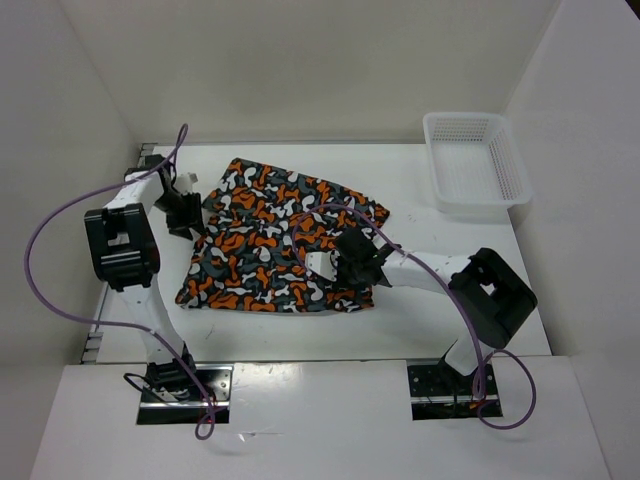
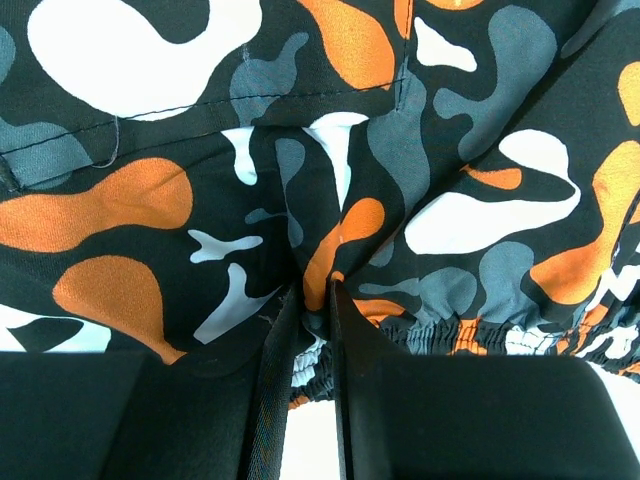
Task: Fold and stack the shorts
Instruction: Flatten the shorts out
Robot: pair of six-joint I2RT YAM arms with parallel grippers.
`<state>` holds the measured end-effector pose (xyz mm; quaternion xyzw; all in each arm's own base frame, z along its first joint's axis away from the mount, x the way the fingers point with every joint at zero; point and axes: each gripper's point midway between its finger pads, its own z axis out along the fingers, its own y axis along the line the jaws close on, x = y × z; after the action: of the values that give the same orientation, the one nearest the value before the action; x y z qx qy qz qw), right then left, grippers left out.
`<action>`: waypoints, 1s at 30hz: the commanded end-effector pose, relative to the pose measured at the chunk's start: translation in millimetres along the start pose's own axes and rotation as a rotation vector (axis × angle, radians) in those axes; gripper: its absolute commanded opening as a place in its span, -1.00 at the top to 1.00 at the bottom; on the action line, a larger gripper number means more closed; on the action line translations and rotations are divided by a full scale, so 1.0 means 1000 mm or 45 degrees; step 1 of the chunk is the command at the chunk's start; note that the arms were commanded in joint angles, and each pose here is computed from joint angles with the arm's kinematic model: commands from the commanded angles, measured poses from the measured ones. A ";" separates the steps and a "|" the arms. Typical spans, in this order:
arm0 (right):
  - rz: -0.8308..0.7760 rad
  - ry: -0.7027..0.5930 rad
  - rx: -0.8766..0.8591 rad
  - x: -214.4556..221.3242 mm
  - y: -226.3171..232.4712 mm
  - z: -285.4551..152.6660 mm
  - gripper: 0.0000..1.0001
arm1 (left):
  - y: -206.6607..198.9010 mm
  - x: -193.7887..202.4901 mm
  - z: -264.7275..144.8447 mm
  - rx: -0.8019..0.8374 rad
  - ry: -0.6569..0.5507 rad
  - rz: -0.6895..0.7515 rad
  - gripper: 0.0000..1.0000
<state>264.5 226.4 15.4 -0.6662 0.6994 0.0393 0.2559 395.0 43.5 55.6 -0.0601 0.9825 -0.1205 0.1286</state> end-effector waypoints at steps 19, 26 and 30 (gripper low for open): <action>0.117 0.010 0.043 -0.023 -0.016 -0.071 0.18 | -0.039 -0.038 0.039 0.093 -0.119 0.163 -0.13; 0.030 0.145 -0.042 0.013 0.011 -0.090 -0.11 | -0.048 -0.017 0.059 0.107 -0.012 0.174 0.31; -0.093 0.140 -0.155 0.020 0.032 -0.093 -0.24 | -0.051 -0.013 0.065 0.140 0.010 0.167 0.83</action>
<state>228.4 185.1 80.2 -0.6690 0.7122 0.0235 0.2112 430.4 -11.1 19.6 0.0068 0.9776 -0.1511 0.1461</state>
